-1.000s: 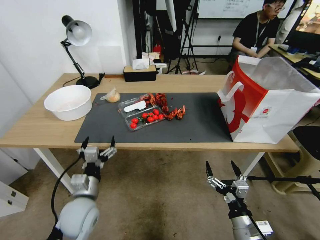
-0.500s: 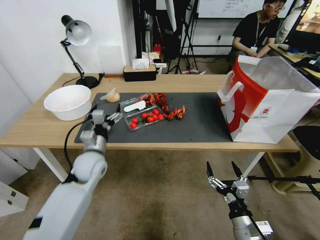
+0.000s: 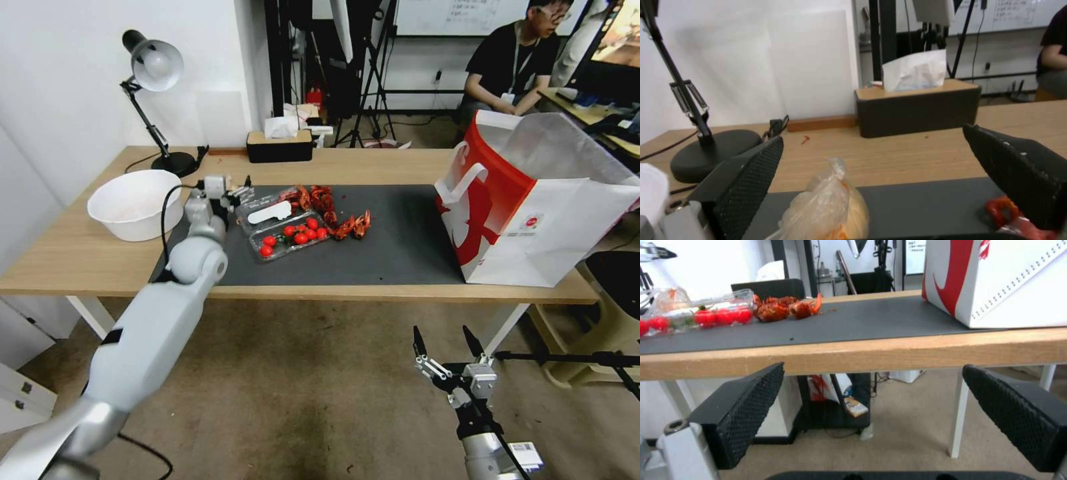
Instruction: Pick up the trash from the table and place it into the takeout bag.
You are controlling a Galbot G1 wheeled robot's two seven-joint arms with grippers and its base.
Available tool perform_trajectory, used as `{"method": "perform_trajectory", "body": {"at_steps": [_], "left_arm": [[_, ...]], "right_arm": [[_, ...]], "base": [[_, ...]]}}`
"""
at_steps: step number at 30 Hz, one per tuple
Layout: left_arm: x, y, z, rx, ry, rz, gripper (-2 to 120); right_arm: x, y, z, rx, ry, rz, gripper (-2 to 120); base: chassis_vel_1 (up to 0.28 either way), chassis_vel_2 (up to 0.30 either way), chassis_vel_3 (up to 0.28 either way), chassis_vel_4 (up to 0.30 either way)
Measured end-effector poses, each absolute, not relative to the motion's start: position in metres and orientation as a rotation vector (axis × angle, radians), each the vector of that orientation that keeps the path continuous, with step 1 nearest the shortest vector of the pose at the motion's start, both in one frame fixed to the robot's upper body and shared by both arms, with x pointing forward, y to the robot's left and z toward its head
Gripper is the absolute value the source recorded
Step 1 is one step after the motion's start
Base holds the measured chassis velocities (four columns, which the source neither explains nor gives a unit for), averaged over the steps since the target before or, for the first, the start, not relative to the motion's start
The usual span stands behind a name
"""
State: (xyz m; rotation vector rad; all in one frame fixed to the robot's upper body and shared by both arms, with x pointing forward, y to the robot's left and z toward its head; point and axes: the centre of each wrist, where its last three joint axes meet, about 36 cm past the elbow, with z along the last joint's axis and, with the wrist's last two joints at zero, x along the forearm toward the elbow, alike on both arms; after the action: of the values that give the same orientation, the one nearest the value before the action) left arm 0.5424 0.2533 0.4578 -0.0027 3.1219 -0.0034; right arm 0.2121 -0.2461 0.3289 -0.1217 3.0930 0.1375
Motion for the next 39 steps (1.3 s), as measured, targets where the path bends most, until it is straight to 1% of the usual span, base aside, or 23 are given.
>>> {"method": "perform_trajectory", "body": {"at_steps": [1,5,6,9,10,13,19,28,34,35,36,37,38,39], "left_arm": [[0.542,0.253,0.458,-0.003,3.122,-0.003,100],[0.592,0.247,0.469,-0.012,3.160,0.039,100],[0.592,0.247,0.469,-0.012,3.160,0.039,100],[0.619,0.245,0.471,-0.036,3.222,0.093,100],[0.619,0.245,0.471,-0.036,3.222,0.093,100],[0.646,0.247,0.476,-0.166,3.342,0.184,100],[0.663,0.257,0.479,-0.232,3.411,0.231,100],[0.677,0.267,0.485,-0.139,3.521,0.157,100],[0.684,0.272,0.491,-0.122,3.575,0.123,100],[0.687,0.272,0.492,-0.126,3.582,0.112,94],[0.687,0.272,0.492,-0.126,3.582,0.112,94],[0.688,0.273,0.492,-0.127,3.586,0.106,91],[0.690,0.273,0.491,-0.133,3.593,0.103,84],[0.690,0.273,0.491,-0.133,3.593,0.103,84]], "right_arm": [[0.212,-0.246,0.329,-0.122,3.093,0.137,100],[0.211,-0.246,0.328,-0.115,3.098,0.137,100],[0.211,-0.246,0.328,-0.115,3.098,0.137,100],[0.210,-0.248,0.328,-0.105,3.100,0.132,100],[0.210,-0.248,0.328,-0.105,3.100,0.132,100],[0.207,-0.251,0.327,-0.101,3.095,0.123,100],[0.204,-0.249,0.325,-0.098,3.097,0.129,100],[0.204,-0.250,0.323,-0.099,3.097,0.126,100],[0.205,-0.250,0.322,-0.101,3.099,0.127,100],[0.205,-0.250,0.321,-0.101,3.099,0.128,100],[0.205,-0.250,0.321,-0.101,3.099,0.128,100],[0.205,-0.250,0.321,-0.101,3.100,0.128,100],[0.205,-0.250,0.320,-0.100,3.102,0.128,100],[0.205,-0.250,0.320,-0.100,3.102,0.128,100]], "base": [[0.000,0.000,0.000,0.000],[0.000,0.000,0.000,0.000],[0.000,0.000,0.000,0.000],[0.000,0.000,0.000,0.000],[0.000,0.000,0.000,0.000],[0.000,0.000,0.000,0.000],[0.000,0.000,0.000,0.000],[0.000,0.000,0.000,0.000],[0.000,0.000,0.000,0.000],[0.000,0.000,0.000,0.000],[0.000,0.000,0.000,0.000],[0.000,0.000,0.000,0.000],[0.000,0.000,0.000,0.000],[0.000,0.000,0.000,0.000]]}}
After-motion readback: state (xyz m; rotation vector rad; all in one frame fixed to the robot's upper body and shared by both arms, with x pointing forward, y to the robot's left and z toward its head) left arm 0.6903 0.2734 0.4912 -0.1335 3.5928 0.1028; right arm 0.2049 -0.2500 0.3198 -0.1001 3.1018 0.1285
